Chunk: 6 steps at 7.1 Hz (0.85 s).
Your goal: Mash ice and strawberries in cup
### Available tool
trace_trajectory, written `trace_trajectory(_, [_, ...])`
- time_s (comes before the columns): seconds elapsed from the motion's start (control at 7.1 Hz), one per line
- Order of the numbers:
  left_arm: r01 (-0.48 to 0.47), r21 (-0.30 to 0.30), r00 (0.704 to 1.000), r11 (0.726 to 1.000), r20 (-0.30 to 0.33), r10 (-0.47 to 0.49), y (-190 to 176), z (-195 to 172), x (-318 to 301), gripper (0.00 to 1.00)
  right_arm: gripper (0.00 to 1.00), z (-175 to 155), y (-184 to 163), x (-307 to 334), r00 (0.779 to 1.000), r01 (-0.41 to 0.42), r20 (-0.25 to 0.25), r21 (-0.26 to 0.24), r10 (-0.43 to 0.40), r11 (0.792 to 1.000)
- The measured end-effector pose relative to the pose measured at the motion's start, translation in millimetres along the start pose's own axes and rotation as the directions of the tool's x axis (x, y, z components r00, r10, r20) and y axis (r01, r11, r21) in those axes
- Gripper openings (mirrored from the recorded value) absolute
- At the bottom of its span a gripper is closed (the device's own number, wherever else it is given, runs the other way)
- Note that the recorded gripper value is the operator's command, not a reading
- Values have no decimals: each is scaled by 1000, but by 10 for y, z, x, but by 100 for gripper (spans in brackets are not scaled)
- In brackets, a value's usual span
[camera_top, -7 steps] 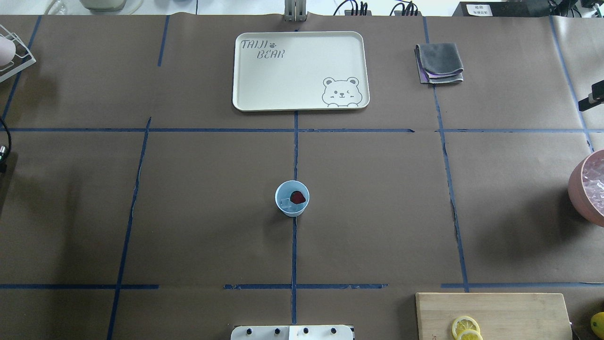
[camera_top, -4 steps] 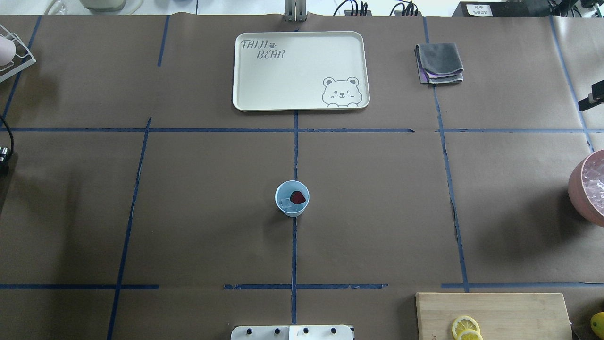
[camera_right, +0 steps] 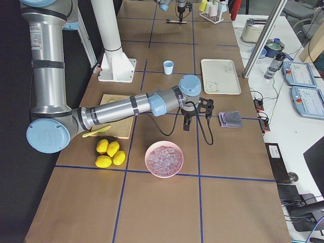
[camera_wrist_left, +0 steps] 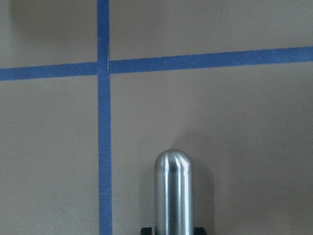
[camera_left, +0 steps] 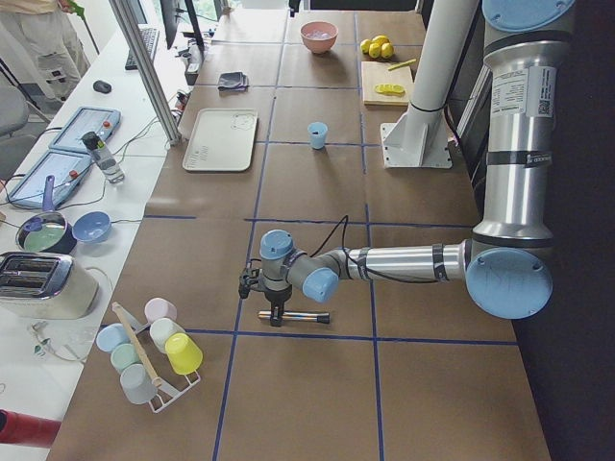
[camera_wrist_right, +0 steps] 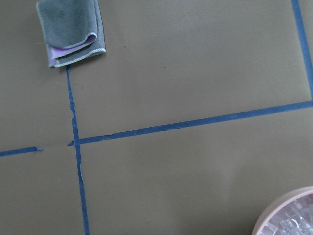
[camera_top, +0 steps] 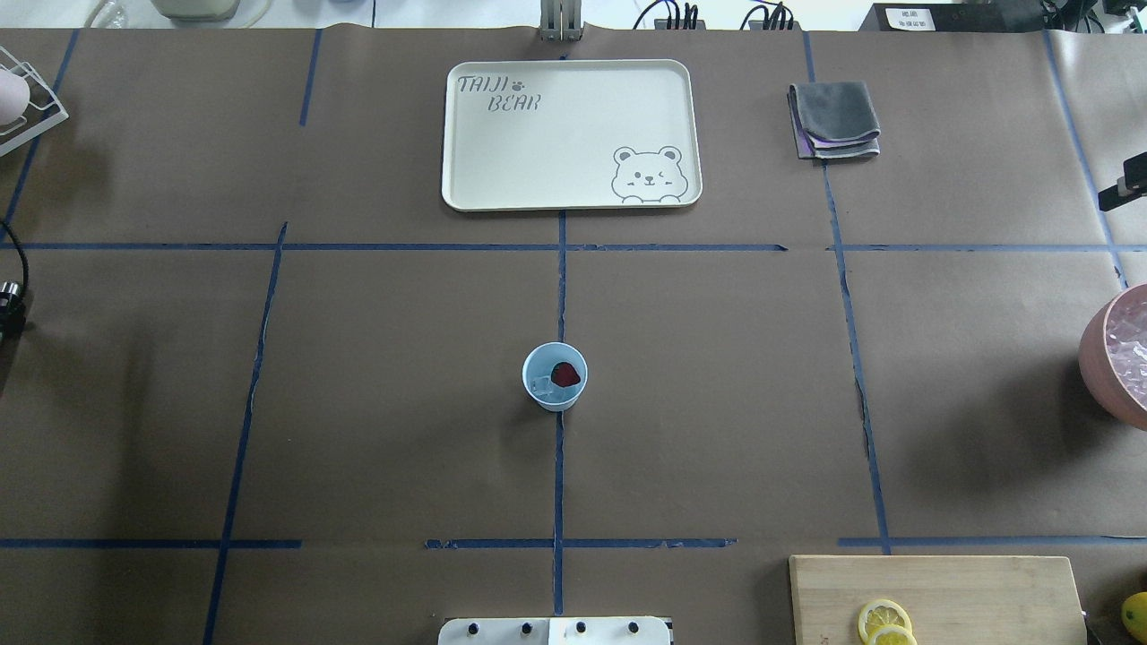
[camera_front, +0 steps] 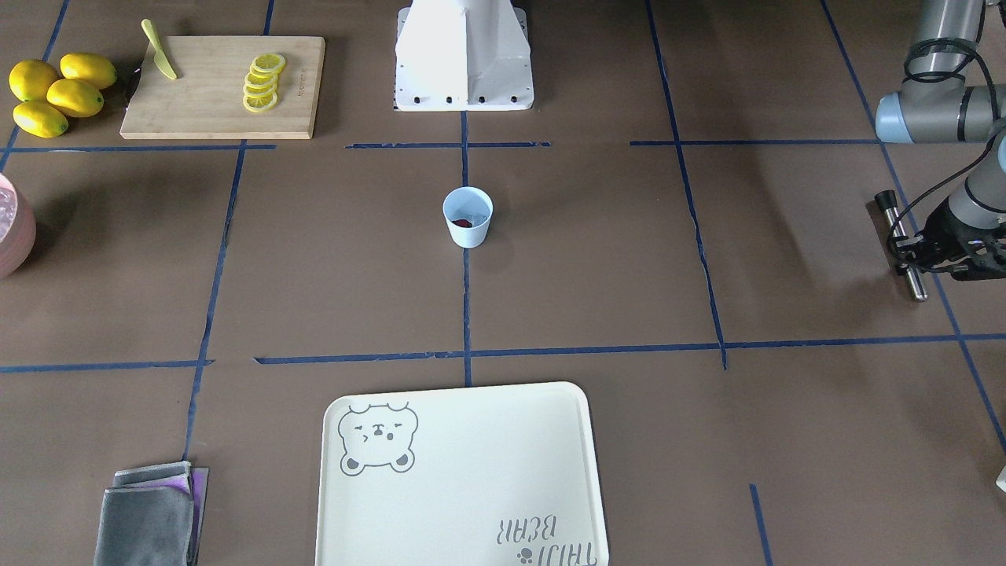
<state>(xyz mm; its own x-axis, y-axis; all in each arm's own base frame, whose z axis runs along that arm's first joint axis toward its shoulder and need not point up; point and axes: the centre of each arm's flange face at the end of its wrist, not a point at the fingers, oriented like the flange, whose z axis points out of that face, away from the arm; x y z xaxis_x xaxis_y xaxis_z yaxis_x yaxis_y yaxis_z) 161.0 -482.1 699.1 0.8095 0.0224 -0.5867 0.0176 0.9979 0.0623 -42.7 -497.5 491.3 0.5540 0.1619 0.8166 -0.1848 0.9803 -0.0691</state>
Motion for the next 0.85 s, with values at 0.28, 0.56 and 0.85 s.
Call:
trace_trajectory(0.28, [-8, 6, 1000, 1000, -13, 8, -17, -76, 48, 100, 100, -9, -17, -27, 1000, 3, 2, 0, -3, 1000])
trace_trajectory(0.56, [-18, -7, 994, 1000, -108, 17, -47, -350, 213, 100, 100, -20, -49, 62, 1000, 9, -9, 5, -9, 1000])
trace_trajectory(0.85, [17, -13, 968, 1000, -249, -20, -102, -791, 83, 100, 100, -55, -184, 496, 998, 57, -32, 14, -56, 998])
